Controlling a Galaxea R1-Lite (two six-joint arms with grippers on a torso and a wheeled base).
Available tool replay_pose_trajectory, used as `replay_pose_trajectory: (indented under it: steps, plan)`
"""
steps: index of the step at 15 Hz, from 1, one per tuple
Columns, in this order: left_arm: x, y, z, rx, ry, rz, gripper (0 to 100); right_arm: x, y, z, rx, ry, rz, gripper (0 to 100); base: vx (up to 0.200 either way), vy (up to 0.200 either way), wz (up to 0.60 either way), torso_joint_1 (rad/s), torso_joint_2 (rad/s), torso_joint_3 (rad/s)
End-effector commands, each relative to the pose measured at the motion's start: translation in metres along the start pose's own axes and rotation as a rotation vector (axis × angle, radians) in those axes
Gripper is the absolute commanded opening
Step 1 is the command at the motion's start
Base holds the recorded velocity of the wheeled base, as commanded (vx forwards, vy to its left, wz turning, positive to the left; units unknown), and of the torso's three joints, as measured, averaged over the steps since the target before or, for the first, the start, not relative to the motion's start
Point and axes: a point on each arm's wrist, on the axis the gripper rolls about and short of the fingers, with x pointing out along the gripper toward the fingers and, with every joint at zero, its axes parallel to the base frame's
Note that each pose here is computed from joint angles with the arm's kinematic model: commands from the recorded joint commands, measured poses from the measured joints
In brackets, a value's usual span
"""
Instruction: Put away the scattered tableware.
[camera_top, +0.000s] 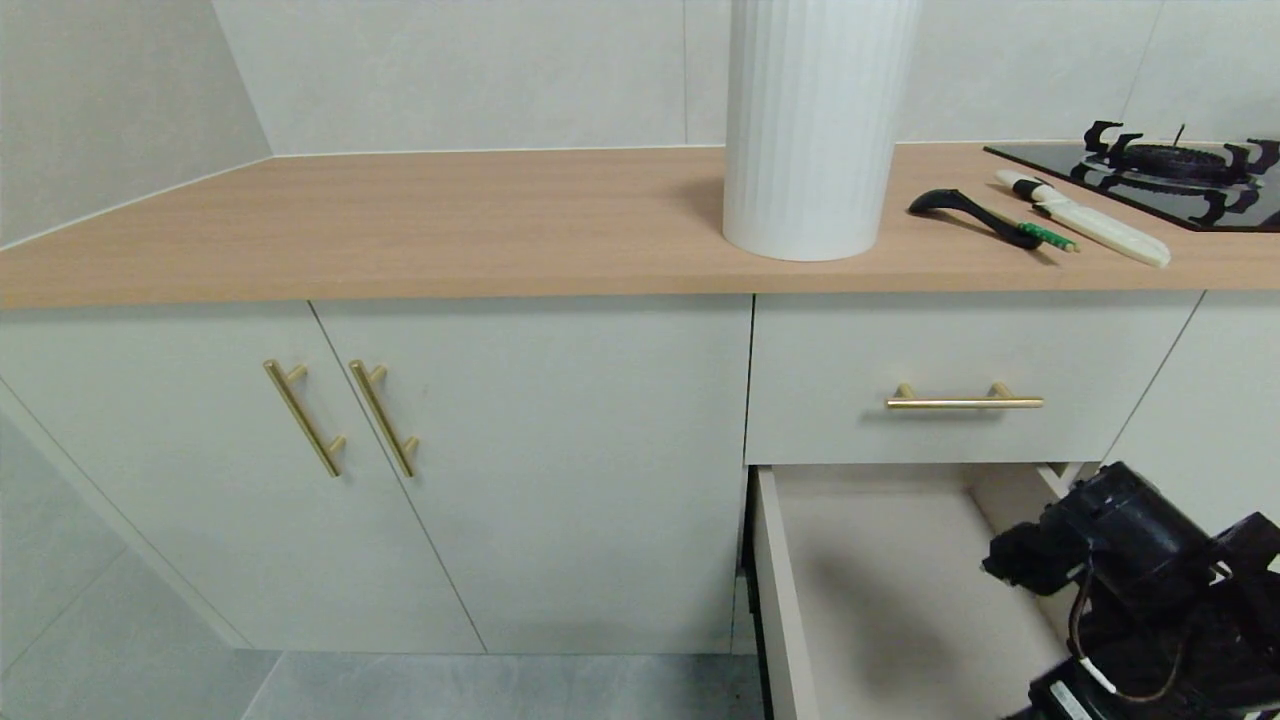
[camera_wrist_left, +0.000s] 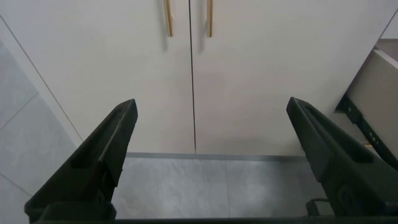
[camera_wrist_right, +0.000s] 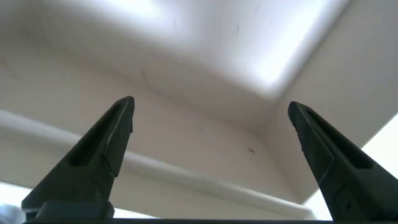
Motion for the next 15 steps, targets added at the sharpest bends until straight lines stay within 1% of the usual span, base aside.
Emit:
replay_pose_trajectory:
  steps: [1,4,5,11,15]
  plan:
    - [0.000,0.000,0.000,0.000,0.001,0.000,100,-0.015,-0.007,0.017,0.114,-0.116,-0.026,100,0.000,0.000,0.00,0.000,0.00,0.000]
    - [0.000,0.000,0.000,0.000,0.001,0.000,100,-0.030,-0.022,0.030,0.226,-0.320,-0.089,100,0.000,0.000,0.00,0.000,0.00,0.000]
    - [0.000,0.000,0.000,0.000,0.001,0.000,100,-0.038,-0.026,0.031,0.246,-0.371,-0.094,100,0.000,0.000,0.00,0.000,0.00,0.000]
    - [0.000,0.000,0.000,0.000,0.001,0.000,100,-0.077,-0.032,0.022,0.280,-0.559,-0.087,100,0.000,0.000,0.00,0.000,0.00,0.000]
    - [0.000,0.000,0.000,0.000,0.001,0.000,100,-0.087,-0.034,0.019,0.287,-0.599,-0.086,100,0.000,0.000,0.00,0.000,0.00,0.000]
